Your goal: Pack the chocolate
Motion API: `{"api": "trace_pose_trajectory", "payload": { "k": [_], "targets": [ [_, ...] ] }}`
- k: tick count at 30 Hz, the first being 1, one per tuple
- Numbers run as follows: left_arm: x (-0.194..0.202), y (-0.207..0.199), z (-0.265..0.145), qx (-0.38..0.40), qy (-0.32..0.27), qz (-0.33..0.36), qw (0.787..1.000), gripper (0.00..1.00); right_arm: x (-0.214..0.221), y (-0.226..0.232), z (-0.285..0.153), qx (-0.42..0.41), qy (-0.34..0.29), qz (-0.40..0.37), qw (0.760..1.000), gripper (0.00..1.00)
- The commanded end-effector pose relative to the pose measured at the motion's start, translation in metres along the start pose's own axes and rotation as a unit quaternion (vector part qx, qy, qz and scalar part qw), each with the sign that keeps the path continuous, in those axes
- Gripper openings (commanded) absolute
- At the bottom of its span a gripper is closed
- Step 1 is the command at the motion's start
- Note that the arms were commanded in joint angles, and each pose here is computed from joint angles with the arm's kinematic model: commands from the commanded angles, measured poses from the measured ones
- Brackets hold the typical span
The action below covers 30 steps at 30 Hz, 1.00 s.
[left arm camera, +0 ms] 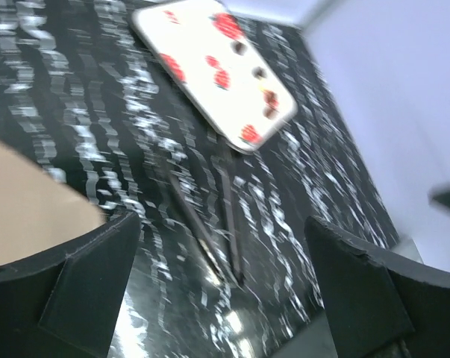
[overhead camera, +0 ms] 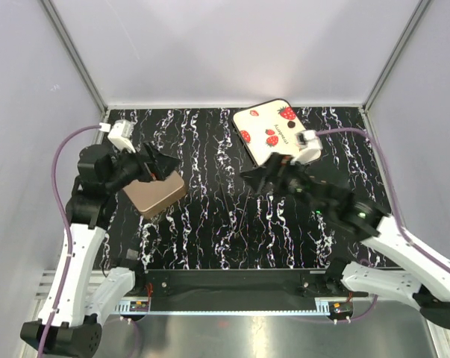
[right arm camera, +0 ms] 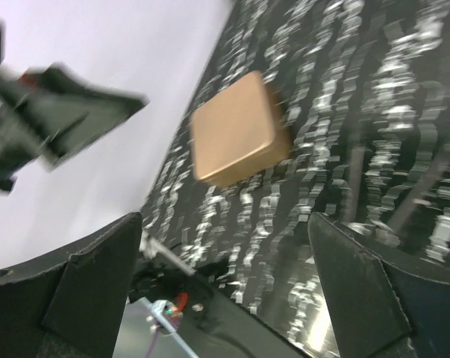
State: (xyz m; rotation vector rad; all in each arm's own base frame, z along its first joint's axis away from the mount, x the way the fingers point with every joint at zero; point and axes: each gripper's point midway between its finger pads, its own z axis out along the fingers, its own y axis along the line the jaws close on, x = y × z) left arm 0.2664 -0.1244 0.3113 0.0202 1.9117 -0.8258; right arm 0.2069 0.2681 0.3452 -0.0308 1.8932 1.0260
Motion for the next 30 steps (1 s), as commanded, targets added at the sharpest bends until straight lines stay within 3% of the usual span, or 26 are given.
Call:
{"api": "trace_pose_trajectory", "payload": {
  "k": [1,7,16,30],
  "targets": [
    [0.017,-0.037,-0.012,0.081,0.01,0.033,0.996,0.99,-0.012,-0.052,-0.041,0.117,-0.028,-0.043,0.992,1.0],
    [0.024,-0.047,-0.03,0.096,0.006,0.071,0.993,0.99,-0.037,-0.06,-0.081,0.142,-0.062,-0.043,0.987,1.0],
    [0.009,-0.064,-0.043,0.117,-0.022,0.084,0.989,0.99,-0.037,-0.066,-0.083,0.151,-0.067,-0.051,0.985,1.0],
    [0.008,-0.056,-0.047,0.09,-0.033,0.088,0.991,0.99,-0.039,-0.064,-0.087,0.141,-0.078,-0.05,0.986,1.0]
  ]
}}
